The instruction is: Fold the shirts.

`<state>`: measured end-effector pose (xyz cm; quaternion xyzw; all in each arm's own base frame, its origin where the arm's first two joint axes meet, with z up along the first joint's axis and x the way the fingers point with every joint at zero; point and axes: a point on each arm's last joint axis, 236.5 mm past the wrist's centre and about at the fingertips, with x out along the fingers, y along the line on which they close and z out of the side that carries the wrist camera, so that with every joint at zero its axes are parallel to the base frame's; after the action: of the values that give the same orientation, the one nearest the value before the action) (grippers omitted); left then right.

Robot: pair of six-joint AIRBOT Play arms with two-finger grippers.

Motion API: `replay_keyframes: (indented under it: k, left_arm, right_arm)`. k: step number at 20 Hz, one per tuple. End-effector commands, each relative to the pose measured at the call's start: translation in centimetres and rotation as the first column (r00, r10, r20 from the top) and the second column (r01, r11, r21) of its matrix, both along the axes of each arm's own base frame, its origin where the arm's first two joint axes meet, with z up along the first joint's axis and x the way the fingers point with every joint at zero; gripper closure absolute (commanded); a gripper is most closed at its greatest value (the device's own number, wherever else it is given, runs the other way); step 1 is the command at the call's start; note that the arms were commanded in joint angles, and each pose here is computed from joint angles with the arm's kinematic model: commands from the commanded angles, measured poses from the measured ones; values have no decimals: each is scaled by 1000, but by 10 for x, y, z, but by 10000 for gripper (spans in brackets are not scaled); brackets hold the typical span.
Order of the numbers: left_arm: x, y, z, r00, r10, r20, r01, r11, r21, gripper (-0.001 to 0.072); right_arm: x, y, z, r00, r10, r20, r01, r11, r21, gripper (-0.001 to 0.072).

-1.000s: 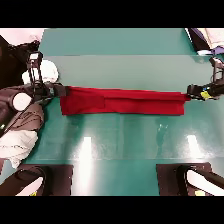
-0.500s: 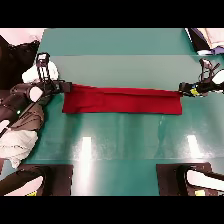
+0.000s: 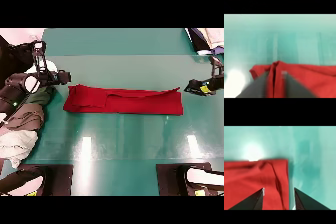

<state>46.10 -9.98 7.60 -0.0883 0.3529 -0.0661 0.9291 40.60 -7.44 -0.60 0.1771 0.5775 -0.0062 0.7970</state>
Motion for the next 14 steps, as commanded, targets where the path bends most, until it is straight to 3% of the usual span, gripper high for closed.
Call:
replay_keyframes:
  k: [1,4,12,13,14]
  left_arm:
    - [-16,-1,-13,995,-15,-102,16,1000,9,682]
    - [-32,0,-26,982,-19,-187,24,999,22,683]
    - [-43,-9,-36,968,-29,-251,24,999,-22,683]
    - [-46,-12,-40,962,-36,-270,31,999,-23,683]
    - [-49,-17,-45,956,-46,-288,41,999,-25,683]
  right_arm:
    - [-21,9,-12,996,50,-79,-25,955,294,169]
    - [-31,9,-42,985,51,-163,23,904,427,169]
    - [-21,25,-78,981,107,-165,-21,892,451,176]
    - [-15,32,-78,984,104,-145,-27,888,459,186]
    - [-11,39,-78,986,113,-125,-42,884,465,241]
